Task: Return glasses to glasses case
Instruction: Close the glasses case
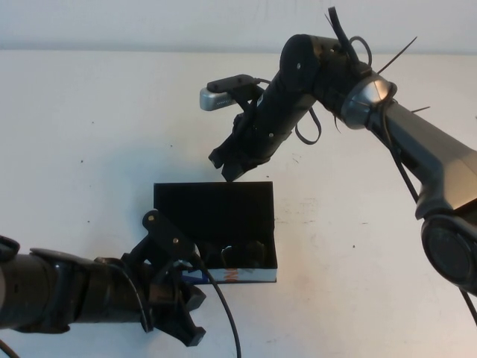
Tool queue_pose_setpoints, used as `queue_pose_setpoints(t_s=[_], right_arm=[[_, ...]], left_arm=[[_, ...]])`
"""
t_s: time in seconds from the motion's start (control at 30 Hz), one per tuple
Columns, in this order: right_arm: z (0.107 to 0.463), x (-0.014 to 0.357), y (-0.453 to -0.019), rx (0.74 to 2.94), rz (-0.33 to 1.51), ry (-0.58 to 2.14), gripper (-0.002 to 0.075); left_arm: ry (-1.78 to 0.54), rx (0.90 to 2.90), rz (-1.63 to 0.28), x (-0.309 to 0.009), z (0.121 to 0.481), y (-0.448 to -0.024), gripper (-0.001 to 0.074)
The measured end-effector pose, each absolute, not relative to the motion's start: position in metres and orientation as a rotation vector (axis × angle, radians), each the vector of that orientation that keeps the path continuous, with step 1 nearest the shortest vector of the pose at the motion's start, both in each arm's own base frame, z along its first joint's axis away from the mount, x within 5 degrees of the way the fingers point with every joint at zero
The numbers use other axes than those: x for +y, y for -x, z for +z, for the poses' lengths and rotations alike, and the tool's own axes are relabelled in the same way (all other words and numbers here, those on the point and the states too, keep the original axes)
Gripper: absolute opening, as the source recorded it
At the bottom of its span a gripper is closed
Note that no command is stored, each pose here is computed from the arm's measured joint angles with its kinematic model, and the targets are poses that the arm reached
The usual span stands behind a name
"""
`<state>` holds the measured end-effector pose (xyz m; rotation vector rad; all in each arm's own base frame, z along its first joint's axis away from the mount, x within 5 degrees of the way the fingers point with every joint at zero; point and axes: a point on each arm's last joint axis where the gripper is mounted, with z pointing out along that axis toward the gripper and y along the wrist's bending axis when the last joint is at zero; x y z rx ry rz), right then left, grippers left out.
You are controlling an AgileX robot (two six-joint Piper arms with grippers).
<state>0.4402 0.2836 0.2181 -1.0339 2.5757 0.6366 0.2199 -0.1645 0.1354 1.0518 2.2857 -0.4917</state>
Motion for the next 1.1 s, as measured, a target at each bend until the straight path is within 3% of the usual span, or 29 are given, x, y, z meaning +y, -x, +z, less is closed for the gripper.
queue_pose_setpoints(t_s=[0.43, 1.1], right_arm=[[0.247, 0.280, -0.435, 2.548, 0.648, 0.977, -0.0011], [0.227, 0.279, -0.431, 2.626, 0.651, 0.981, -0.0011]], left_arm=[[-1.046, 2.287, -0.483, -0.165, 0.135, -0.223, -0.0001], [-1.045, 2.289, -0.486, -0.166, 0.135, -0.223, -0.0001]])
